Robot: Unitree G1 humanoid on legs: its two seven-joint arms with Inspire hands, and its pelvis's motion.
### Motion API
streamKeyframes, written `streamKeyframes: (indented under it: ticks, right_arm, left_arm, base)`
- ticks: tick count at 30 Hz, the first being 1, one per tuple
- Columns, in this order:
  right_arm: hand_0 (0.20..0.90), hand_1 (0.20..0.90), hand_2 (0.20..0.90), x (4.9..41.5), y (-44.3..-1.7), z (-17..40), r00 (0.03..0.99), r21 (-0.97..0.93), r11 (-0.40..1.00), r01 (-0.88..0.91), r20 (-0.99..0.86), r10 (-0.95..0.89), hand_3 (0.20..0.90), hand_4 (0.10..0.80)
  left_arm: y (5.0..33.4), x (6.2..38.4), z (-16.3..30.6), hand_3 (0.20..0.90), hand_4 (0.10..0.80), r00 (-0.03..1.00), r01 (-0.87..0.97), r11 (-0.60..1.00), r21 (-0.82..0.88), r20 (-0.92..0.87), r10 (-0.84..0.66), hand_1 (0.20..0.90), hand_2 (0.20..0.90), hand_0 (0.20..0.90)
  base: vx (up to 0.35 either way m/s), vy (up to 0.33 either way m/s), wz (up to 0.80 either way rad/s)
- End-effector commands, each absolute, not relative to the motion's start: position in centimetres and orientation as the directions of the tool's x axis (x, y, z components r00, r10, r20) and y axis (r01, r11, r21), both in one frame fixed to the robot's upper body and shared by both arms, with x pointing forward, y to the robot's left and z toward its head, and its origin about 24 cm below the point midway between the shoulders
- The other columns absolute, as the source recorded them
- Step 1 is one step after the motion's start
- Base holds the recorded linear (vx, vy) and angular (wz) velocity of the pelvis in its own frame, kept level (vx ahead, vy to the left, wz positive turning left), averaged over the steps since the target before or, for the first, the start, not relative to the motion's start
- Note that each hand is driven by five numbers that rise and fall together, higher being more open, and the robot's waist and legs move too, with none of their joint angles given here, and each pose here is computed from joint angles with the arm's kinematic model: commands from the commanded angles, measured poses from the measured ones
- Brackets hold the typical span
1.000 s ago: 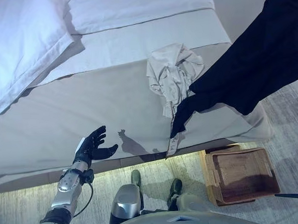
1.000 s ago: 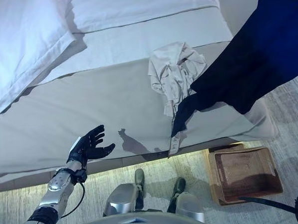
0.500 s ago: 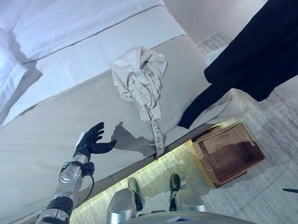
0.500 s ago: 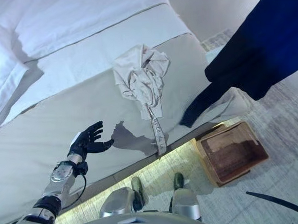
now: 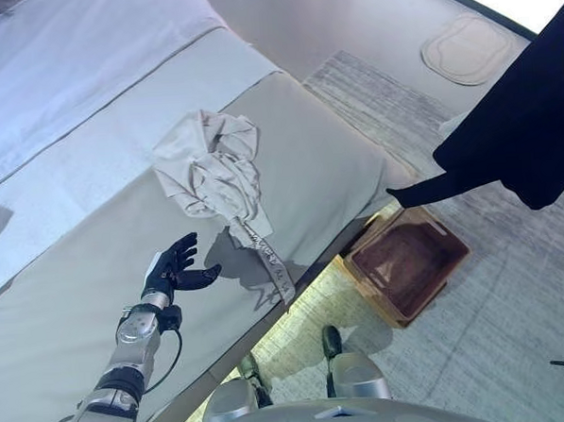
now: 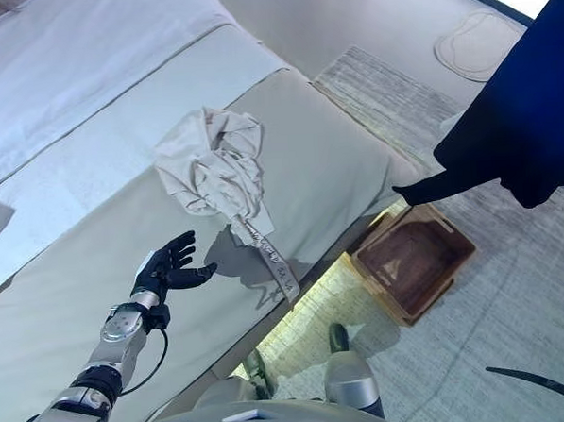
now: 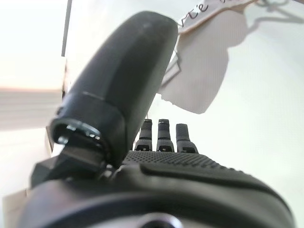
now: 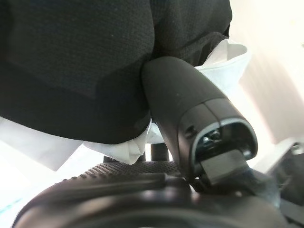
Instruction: Pick up the clothes from the bed and place them into the basket
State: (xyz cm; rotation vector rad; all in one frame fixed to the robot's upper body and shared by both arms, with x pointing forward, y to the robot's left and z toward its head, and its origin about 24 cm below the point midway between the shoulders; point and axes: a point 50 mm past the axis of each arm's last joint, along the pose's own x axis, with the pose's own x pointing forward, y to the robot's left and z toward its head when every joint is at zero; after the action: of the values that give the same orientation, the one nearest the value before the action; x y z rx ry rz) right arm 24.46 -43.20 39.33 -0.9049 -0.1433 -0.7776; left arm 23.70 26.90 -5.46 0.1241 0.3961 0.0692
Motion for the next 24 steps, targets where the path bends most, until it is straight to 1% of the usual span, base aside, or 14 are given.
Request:
streamKeyframes:
  ticks: [1,6,10,15,24]
  right_arm:
    - [0.300,0.300,0.300,22.5,-42.8,40.8,0.713,-0.634,0.344,0.693,0.527,-0.463,0.200,0.100]
    - [0.300,0.300,0.300,23.6,-43.3,37.4,0.793,-0.693,0.409,0.593,0.418,-0.442,0.200,0.100]
    - [0.300,0.300,0.300,24.4,-43.9,34.6,0.836,-0.724,0.451,0.523,0.331,-0.438,0.200,0.100]
    - [0.300,0.300,0.300,25.4,-44.1,31.0,0.865,-0.735,0.498,0.461,0.247,-0.436,0.200,0.100]
    - [0.300,0.300,0.300,26.8,-44.1,24.2,0.886,-0.703,0.603,0.377,0.083,-0.457,0.200,0.100]
  left_arm:
    - [28.5,21.7,-5.9,0.900,0.800,0.921,-0.041,0.980,0.193,-0.372,0.112,0.900,0.900,0.900]
    - [28.2,21.6,-6.2,0.900,0.800,0.917,-0.048,0.983,0.177,-0.382,0.113,0.900,0.900,0.900]
    - [28.1,21.5,-6.4,0.900,0.800,0.913,-0.043,0.985,0.169,-0.394,0.108,0.900,0.900,0.900]
    - [28.0,21.7,-6.5,0.900,0.800,0.909,-0.036,0.986,0.163,-0.405,0.101,0.900,0.900,0.900]
    - [27.6,22.3,-6.2,0.900,0.800,0.915,-0.013,0.988,0.153,-0.396,0.073,0.900,0.900,0.900]
  base:
    - [-0.022,-0.032,-0.21]
    - [-0.017,-0.025,-0.18]
    - [0.000,-0.018,-0.08]
    - [-0.026,-0.034,-0.02]
    - [-0.029,-0.038,0.00]
